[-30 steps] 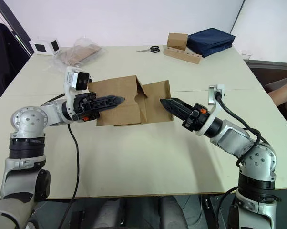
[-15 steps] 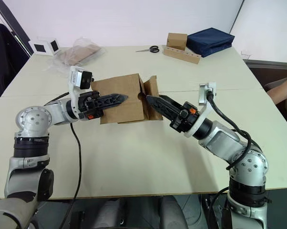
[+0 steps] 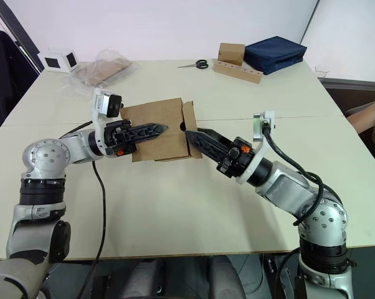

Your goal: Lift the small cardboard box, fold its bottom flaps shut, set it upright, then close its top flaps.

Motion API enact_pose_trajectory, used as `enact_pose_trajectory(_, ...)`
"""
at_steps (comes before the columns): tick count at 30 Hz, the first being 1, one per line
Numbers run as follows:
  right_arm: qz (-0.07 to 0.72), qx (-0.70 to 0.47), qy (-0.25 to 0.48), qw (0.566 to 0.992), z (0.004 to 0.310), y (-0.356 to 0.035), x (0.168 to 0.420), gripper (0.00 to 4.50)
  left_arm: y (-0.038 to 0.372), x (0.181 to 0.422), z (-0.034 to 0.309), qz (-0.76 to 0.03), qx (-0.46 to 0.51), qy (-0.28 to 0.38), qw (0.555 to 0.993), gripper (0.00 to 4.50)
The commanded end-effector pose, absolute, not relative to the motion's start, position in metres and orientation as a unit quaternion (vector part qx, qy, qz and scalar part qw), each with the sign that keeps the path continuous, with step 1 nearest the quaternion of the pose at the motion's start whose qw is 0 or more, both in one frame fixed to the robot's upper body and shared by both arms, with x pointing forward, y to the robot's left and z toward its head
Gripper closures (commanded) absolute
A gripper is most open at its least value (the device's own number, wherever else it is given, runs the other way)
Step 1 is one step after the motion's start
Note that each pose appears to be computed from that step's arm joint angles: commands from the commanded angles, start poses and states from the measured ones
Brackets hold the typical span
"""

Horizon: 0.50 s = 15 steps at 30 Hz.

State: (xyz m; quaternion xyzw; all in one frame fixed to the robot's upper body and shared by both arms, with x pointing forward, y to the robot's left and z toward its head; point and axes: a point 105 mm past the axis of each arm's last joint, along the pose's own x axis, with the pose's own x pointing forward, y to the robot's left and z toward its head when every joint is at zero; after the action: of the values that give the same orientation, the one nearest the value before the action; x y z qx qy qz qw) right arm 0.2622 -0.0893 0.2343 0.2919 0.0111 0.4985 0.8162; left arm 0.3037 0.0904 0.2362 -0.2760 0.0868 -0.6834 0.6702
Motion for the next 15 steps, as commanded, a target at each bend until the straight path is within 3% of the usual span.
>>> enact_pose_trajectory(1, 0.503, 0.278, -0.012, 0.818, 0.2432, -0.0908, 0.2596, 1.39, 0.0895, 0.3004, 0.2513, -0.696, -0.265, 0.059, 0.665, 4.50)
enact_pose_trajectory(3, 0.504, 0.278, -0.014, 0.818, 0.2438, -0.0913, 0.2597, 1.39, 0.0895, 0.3001, 0.2513, -0.696, -0.265, 0.059, 0.665, 4.50)
enact_pose_trajectory(6, 0.502, 0.275, -0.015, 0.820, 0.2441, -0.0926, 0.2605, 2.12, 0.0893, 0.3002, 0.2514, -0.696, -0.265, 0.058, 0.666, 4.50)
enact_pose_trajectory(15, 0.499, 0.274, -0.017, 0.822, 0.2450, -0.0948, 0.2627, 2.12, 0.0892, 0.2997, 0.2523, -0.696, -0.264, 0.056, 0.665, 4.50)
